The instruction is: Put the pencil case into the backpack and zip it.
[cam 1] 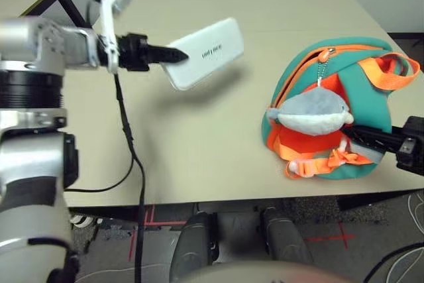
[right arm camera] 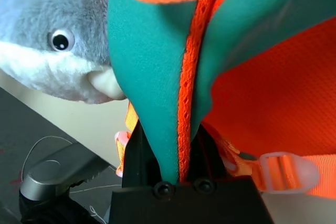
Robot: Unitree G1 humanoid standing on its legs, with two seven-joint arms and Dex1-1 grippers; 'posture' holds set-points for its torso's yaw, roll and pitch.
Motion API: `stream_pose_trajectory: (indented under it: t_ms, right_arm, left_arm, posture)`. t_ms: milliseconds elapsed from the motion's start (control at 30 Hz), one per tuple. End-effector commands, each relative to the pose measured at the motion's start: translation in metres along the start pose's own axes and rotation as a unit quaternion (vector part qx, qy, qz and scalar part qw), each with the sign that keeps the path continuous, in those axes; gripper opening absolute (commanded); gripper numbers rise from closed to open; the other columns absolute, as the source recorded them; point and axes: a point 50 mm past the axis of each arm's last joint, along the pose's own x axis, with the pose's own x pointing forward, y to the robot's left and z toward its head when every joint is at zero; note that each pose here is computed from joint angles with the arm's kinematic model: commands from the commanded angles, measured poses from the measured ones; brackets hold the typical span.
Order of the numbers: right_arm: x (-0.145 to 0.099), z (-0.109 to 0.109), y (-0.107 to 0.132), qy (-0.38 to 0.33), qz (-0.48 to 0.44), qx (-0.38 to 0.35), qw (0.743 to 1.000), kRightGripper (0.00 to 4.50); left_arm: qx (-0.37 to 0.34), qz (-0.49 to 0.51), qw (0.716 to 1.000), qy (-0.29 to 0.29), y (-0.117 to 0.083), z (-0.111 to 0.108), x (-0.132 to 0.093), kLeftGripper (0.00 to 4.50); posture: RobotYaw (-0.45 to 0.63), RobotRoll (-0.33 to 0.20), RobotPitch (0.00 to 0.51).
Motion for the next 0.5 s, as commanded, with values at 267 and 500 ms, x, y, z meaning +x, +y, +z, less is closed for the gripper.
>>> stream_pose_trajectory:
  t_ms: [267, 500]
  right_arm:
    - [0.0097, -0.0045, -0.0106, 0.007, 0.011, -0.008, 1.0, 0.19]
    - [0.0105, -0.0037, -0.0128, 0.004, 0.014, -0.014, 1.0, 0.19]
  left_arm:
    - [0.102, -0.09, 0.989, 0.06, -0.0288, 0.0161, -0.0102, 1.45]
    - [0.119, -0.111, 0.983, 0.081, -0.0295, 0.0163, -0.0085, 1.45]
  posture:
    - [-0.08, 0.0, 0.124]
    - [-0.09, 0.0, 0.123]
